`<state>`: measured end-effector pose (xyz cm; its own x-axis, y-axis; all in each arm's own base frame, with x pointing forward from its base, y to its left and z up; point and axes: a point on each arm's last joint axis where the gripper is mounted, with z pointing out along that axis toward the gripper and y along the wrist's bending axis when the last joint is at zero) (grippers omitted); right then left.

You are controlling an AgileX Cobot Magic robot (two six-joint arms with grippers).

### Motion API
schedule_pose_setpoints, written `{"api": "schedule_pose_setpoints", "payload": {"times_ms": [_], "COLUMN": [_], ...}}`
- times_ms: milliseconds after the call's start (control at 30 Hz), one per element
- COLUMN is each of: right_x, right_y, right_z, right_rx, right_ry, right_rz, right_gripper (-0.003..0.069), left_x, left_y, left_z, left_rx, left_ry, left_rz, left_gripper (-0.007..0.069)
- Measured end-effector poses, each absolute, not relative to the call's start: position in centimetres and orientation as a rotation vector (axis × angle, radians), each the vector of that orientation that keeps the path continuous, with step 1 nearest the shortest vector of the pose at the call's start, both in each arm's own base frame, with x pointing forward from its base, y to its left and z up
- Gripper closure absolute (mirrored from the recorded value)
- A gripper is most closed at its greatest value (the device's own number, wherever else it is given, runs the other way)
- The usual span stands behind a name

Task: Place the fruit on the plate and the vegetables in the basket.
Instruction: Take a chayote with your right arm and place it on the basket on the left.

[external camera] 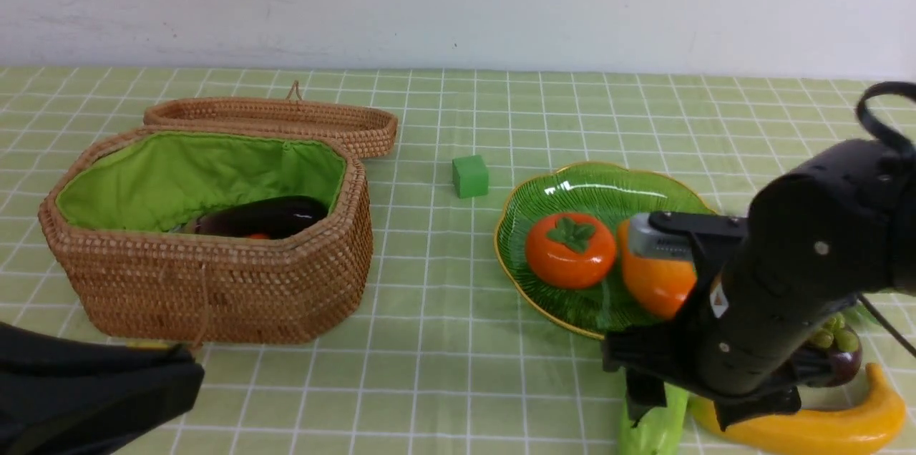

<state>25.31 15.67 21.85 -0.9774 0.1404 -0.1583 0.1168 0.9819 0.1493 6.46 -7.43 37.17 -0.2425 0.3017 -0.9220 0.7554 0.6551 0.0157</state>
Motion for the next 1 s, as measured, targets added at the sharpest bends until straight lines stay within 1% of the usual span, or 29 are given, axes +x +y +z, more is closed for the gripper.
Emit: {"api": "schedule_pose_setpoints", "payload": {"times_ms": [33, 67, 100, 167, 233, 267, 433, 567, 1000], "right_x": [25.3, 25.9, 25.9, 26.5, 26.7, 26.9, 27.3, 27.3, 27.3], "right_y": [15.6, 15.8, 15.8, 16.0, 16.1, 16.2, 16.5, 16.6, 16.7], "right_z": [21.9, 20.8, 20.7, 19.5, 19.0, 18.5, 17.2, 17.0, 17.0], "right_rx": [0.199, 0.241, 0.244, 0.272, 0.278, 0.282, 0.292, 0.309, 0.317], "right_ry": [2.957, 2.971, 2.974, 2.987, 2.990, 2.994, 3.007, 3.015, 3.022], "right_rz": [0.210, 0.196, 0.194, 0.180, 0.178, 0.174, 0.168, 0.176, 0.181], "right_gripper": [0.0031, 0.0013, 0.0012, 0.0018, 0.0031, 0.0060, 0.0148, 0.0188, 0.0193], "left_x": [6.5, 6.5, 6.5, 6.5, 6.5, 6.5, 6.5, 6.5, 6.4], "left_y": [-7.4, -7.4, -7.4, -7.4, -7.4, -7.4, -7.4, -7.4, -7.4], "left_z": [37.2, 37.2, 37.2, 37.1, 37.1, 37.1, 37.1, 37.1, 37.0], "left_rx": [0.845, 0.849, 0.848, 0.852, 0.852, 0.852, 0.852, 0.852, 0.861], "left_ry": [1.823, 1.821, 1.821, 1.822, 1.822, 1.822, 1.822, 1.822, 1.840], "left_rz": [-0.539, -0.536, -0.537, -0.535, -0.535, -0.535, -0.535, -0.535, -0.527], "left_gripper": [0.0638, 0.0638, 0.0638, 0.0638, 0.0638, 0.0638, 0.0638, 0.0638, 0.0638]}}
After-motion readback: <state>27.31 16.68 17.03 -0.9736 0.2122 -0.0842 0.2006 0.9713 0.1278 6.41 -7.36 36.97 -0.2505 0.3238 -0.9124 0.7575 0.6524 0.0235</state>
